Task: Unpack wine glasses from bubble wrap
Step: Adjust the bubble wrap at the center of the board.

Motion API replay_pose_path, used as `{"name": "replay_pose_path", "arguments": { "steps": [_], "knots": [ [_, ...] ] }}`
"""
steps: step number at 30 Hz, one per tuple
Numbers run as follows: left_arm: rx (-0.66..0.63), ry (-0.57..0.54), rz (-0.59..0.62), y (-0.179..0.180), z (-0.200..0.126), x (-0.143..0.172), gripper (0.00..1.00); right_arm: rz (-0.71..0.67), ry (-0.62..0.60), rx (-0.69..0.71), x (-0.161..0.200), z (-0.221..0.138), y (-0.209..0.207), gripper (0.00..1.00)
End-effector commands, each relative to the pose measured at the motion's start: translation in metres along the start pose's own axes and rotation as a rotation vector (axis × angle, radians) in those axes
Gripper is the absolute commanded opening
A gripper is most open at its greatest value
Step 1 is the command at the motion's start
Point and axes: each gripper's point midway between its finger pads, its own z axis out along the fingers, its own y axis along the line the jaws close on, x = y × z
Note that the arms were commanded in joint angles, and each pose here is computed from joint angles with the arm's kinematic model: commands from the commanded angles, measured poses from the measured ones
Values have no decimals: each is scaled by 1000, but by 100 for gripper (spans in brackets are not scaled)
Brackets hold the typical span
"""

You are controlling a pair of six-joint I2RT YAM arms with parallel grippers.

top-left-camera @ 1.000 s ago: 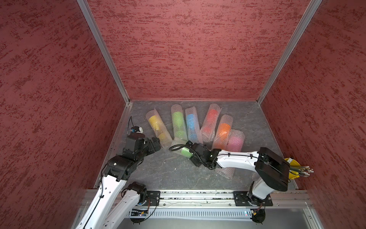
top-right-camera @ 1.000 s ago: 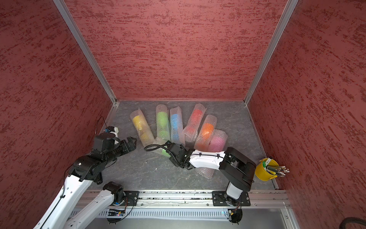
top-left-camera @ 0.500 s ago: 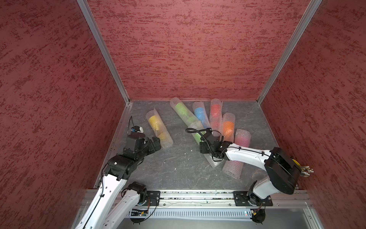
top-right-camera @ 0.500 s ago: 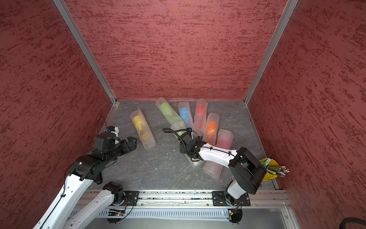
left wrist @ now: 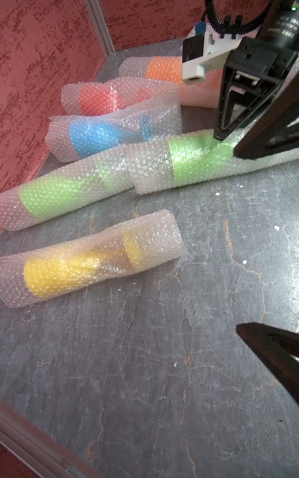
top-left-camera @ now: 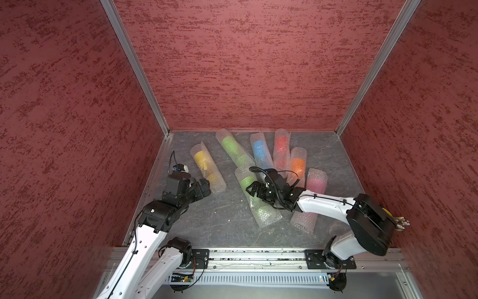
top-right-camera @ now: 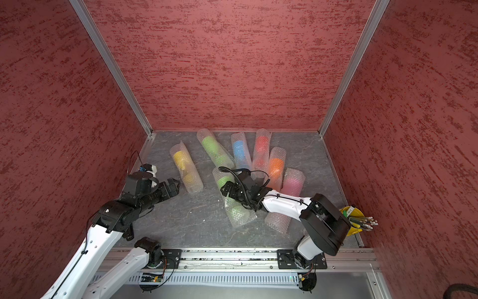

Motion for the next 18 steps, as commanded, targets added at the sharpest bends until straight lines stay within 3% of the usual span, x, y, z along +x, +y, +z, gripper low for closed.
{"name": "replay_pose_path", "arguments": {
  "steps": [1,8,12,18],
  "knots": [
    [41,59,21,-11,9,4,100,-85,42,-186,1,-21,50,97],
    [155,292,75,-66,32,44,97,-281,-98,59,-34,-42,4,77],
    [193,405,109,-100,55,80,97,-375,-113,223,-46,-35,-26,66],
    [219,489,124,-127,78,106,92,-455,-66,318,-45,-15,-54,52]
  ]
}}
